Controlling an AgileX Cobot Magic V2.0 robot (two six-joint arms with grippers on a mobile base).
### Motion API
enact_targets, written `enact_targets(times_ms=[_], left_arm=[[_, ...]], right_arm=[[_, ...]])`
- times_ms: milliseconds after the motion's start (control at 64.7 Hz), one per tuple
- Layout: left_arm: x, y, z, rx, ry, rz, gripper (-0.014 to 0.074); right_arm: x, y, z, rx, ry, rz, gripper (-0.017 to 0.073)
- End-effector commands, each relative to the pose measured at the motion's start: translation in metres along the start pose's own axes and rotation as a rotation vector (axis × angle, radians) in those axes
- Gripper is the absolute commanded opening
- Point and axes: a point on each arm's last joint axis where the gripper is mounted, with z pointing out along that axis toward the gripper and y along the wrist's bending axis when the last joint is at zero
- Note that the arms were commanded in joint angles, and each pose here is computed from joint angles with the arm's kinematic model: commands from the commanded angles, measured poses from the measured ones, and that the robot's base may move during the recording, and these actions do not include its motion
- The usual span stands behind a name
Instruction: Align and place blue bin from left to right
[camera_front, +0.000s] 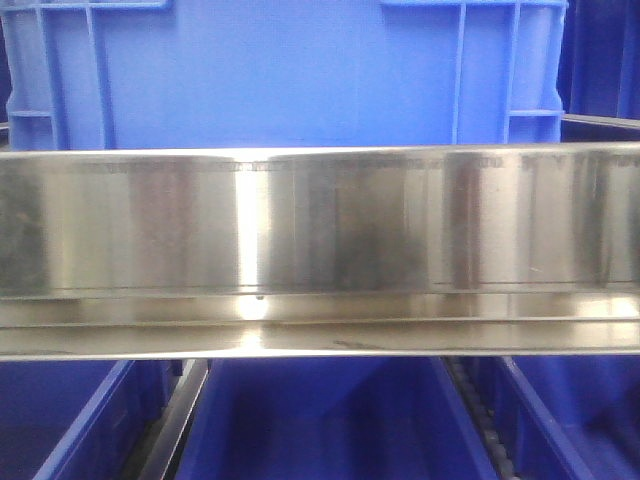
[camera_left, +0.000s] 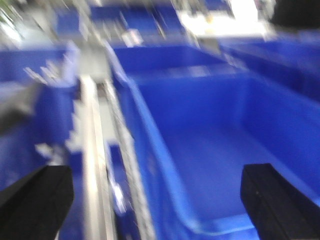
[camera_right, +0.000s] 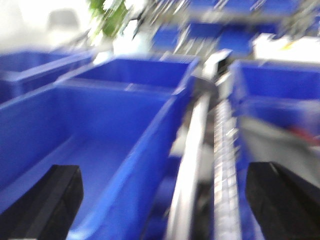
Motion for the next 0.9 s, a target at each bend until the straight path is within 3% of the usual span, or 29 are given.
enact_targets(times_ms=[0, 93, 216, 386, 525, 695, 881], left_arm=[[-0.013, -0.004, 0.022, 0.029, 0.106, -0.001, 0.0582], [-0.026, -0.004, 0.048, 0.032, 0.186, -0.053, 0.0582], [-0.041, -0.004, 0.077, 0.035, 0.282, -0.053, 0.0582], [-0.044, -0.003, 0.121, 0.026, 0.443, -0.092, 0.0582], [-0.054, -0.001, 0.153, 0.014, 0.432, -0.086, 0.0582], [-0.054, 0.000, 0.186, 0.011, 0.439, -0.085, 0.0582], [-0.038, 0.001, 0.218, 0.007, 0.500, -0.086, 0.0582]], right_arm=[[-0.011, 0.004, 0.024, -0.047, 0.097, -0.018, 0.0559], [-0.022, 0.005, 0.049, -0.074, 0.188, -0.011, 0.0559], [-0.037, 0.003, 0.081, -0.088, 0.298, 0.023, 0.0559], [-0.051, -0.003, 0.111, -0.004, 0.421, 0.084, 0.0559], [-0.063, 0.000, 0.135, 0.102, 0.414, 0.054, 0.0559], [-0.054, 0.017, 0.171, 0.068, 0.457, 0.060, 0.0559], [-0.028, 0.015, 0.214, 0.092, 0.557, 0.092, 0.0559]])
